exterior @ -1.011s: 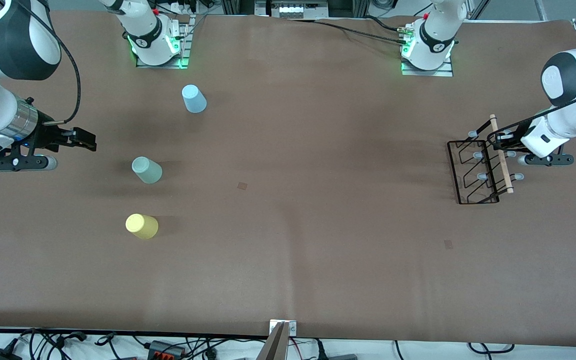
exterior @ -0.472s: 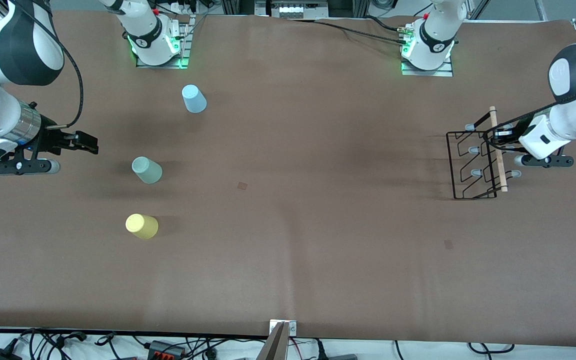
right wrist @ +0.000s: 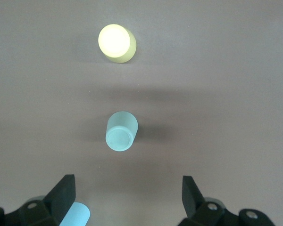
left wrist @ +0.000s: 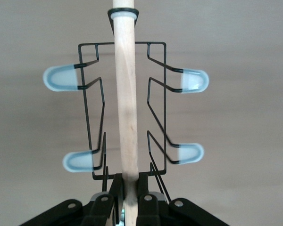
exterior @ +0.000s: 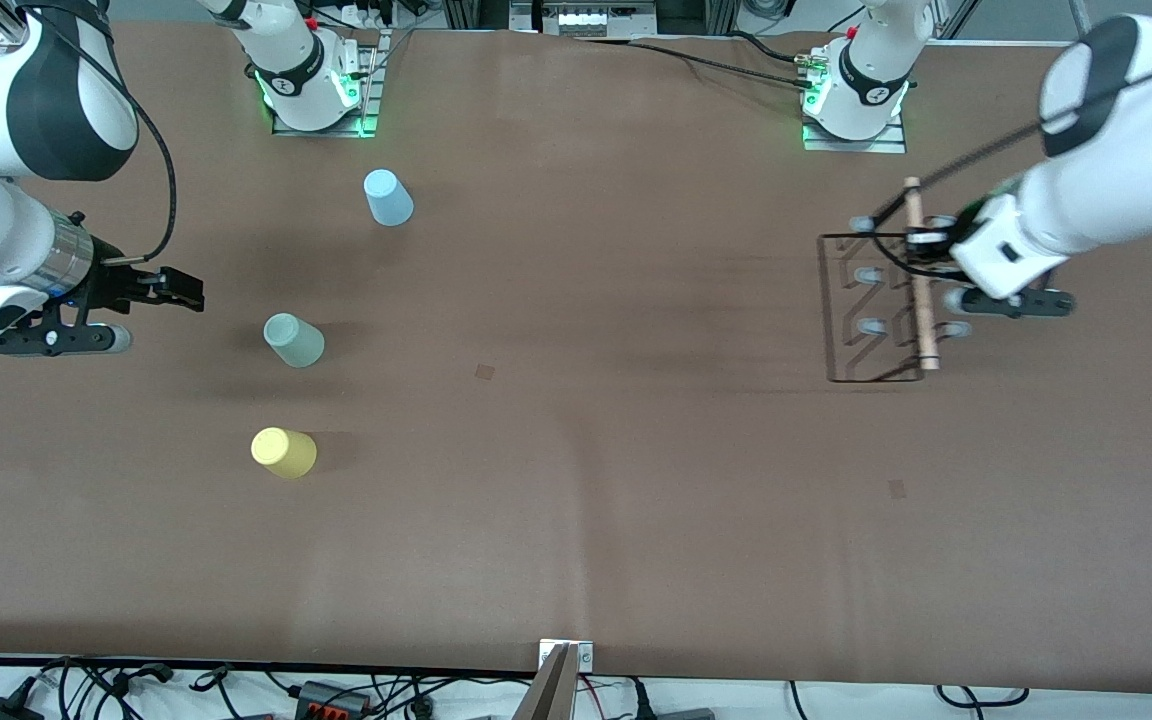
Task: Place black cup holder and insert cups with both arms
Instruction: 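Set the rack mid-table with the left gripper while the right reaches teal cup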
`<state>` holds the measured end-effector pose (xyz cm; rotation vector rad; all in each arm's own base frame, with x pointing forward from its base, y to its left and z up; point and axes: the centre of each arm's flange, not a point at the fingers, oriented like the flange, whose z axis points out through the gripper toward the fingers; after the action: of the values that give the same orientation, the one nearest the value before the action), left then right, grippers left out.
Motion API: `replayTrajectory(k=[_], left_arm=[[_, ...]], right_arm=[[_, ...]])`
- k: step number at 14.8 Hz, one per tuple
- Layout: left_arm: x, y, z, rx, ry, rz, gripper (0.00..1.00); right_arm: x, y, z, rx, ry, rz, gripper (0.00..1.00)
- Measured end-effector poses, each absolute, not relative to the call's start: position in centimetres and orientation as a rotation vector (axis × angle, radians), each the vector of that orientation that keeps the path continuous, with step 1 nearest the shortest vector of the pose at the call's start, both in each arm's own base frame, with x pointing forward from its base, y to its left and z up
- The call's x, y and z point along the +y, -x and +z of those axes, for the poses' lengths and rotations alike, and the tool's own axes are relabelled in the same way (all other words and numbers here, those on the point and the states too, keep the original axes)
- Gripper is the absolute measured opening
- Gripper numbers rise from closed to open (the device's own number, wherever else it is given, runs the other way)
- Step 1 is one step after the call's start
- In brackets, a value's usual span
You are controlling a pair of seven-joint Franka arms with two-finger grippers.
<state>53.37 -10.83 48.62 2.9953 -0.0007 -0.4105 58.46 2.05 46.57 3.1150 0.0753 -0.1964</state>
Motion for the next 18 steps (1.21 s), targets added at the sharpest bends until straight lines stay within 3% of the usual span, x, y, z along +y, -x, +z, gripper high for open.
replayTrajectory(k=[6,12,18], left_arm=[[-22.6,-54.0,47.8,-0.031,-2.885,-0.493,0.16],[-33.5,-54.0,41.1,0.058,-2.803,-0.483,0.16],[-41.8,-51.2,38.0,0.107,-2.759,-0.466,0.16]], right_arm=[[3.3,-59.3,43.0,0.103,-3.108,-0.263,1.0],[6.7,-60.5,35.3,0.11,-3.098,-0.386,1.0],[6.2,-60.8,32.4,0.04,-3.083,-0.437,1.0]])
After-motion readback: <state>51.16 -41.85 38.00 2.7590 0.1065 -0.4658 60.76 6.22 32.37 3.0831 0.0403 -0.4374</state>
